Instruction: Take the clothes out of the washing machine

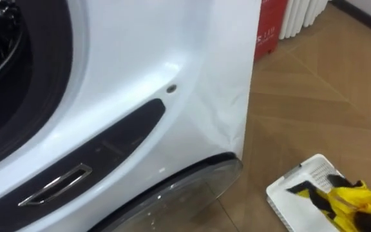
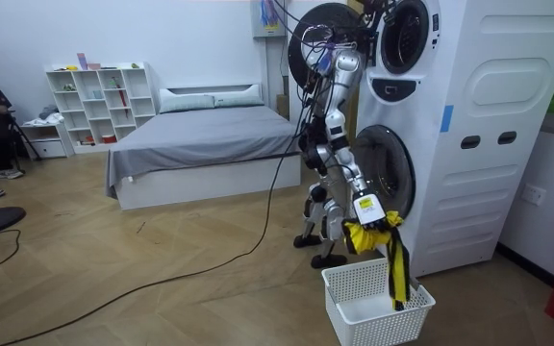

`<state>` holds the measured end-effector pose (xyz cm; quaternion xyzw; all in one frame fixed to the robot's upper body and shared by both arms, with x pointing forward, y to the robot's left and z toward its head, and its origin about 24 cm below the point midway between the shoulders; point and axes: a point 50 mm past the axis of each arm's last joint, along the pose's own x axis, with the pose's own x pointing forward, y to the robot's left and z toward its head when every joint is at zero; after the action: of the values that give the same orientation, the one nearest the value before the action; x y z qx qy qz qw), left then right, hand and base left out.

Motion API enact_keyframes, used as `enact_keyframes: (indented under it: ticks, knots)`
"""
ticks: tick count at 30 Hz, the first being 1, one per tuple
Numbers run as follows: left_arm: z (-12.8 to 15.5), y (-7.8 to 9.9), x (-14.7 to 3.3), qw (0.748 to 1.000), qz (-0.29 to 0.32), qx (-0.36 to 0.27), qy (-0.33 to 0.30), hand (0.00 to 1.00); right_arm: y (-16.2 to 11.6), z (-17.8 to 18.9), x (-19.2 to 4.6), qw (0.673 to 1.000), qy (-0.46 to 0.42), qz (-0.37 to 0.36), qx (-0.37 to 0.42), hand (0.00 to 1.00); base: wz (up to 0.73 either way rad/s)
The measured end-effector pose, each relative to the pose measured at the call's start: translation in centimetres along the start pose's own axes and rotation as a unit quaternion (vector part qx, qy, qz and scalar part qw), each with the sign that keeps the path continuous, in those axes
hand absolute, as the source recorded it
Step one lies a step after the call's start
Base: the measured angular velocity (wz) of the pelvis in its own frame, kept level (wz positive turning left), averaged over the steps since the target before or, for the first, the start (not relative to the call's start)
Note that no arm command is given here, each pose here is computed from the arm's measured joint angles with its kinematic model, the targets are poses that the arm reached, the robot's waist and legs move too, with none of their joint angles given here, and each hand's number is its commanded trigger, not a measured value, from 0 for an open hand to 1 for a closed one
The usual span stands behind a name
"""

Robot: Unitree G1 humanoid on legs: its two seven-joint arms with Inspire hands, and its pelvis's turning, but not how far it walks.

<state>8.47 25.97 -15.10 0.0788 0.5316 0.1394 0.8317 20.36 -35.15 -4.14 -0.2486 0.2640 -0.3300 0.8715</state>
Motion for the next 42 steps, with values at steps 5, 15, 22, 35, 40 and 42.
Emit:
enact_keyframes:
  ticks: [5,15,22,35,40,42]
  knots:
    - [-0.4,-0.7,-0.1,1.0,-0.01,0.003,0.005,0.0,-1.5,1.2,0.8,0.999,-0.012,-0.049,0.02,0.0,0.0]
    - [-0.2,-1.1,-0.1,1.0,-0.017,0.008,0.002,0.0,-1.8,2.8,1.1,0.995,-0.033,-0.08,0.042,0.0,0.0]
    - [0.0,-1.5,-0.3,0.999,-0.028,0.013,-0.009,0.0,-1.8,3.5,1.0,0.995,-0.052,-0.082,0.037,0.0,0.0]
    - [-0.3,-1.7,-0.3,0.999,-0.037,0.021,-0.008,0.0,-1.8,2.9,0.7,0.995,-0.056,-0.08,0.029,0.0,0.06]
    - [-0.7,-1.7,-0.4,0.999,-0.037,0.022,-0.003,0.0,-1.9,2.6,0.6,0.995,-0.053,-0.08,0.026,0.0,0.0]
    - [-0.8,-1.6,-0.5,0.999,-0.036,0.022,-0.002,0.0,-2.0,2.3,0.5,0.995,-0.05,-0.083,0.024,0.0,0.0]
